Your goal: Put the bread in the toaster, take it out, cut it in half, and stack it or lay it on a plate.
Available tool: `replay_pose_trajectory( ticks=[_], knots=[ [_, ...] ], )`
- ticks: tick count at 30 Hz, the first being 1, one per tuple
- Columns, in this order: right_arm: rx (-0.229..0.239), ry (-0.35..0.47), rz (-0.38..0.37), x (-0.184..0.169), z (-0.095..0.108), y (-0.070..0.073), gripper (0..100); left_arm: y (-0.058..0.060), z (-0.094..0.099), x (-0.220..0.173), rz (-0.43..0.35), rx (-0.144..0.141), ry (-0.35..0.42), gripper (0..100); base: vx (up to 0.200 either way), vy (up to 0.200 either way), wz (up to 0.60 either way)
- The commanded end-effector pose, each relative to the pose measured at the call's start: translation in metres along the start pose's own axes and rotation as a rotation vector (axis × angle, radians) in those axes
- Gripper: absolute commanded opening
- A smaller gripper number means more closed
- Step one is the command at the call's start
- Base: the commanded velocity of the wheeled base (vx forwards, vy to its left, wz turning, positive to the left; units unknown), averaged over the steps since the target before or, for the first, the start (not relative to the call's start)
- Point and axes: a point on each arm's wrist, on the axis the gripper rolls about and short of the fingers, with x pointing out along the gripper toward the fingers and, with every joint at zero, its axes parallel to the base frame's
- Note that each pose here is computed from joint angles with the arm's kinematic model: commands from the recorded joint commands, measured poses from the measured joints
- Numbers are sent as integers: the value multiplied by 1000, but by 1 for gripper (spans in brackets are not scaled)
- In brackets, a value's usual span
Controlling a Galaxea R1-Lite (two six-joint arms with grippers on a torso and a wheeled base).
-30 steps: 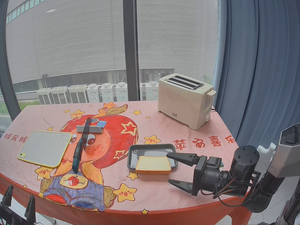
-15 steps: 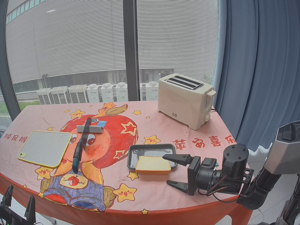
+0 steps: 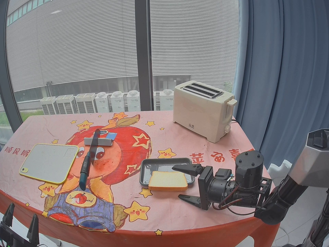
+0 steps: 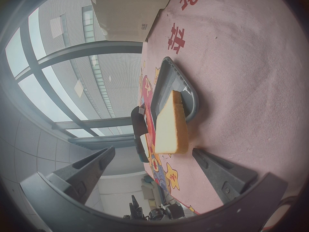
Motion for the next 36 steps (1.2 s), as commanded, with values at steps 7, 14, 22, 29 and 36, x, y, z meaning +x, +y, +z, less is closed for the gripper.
replay_pose_trajectory(
  ticks=[7,14,22,29,36],
  knots=[
    [-5,-7,34,0,3,19,100,0,-4,0,1,0,4,100,0,0,0],
    [0,-22,28,0,8,18,100,0,-4,0,1,0,4,100,0,0,0],
    [7,-33,17,1,12,15,100,0,-4,0,1,0,4,100,0,0,0],
    [9,-33,10,2,12,13,100,0,-4,0,1,0,4,100,0,0,0],
    [19,-24,-40,4,9,9,0,0,-4,0,1,0,4,100,0,0,0]
  ],
)
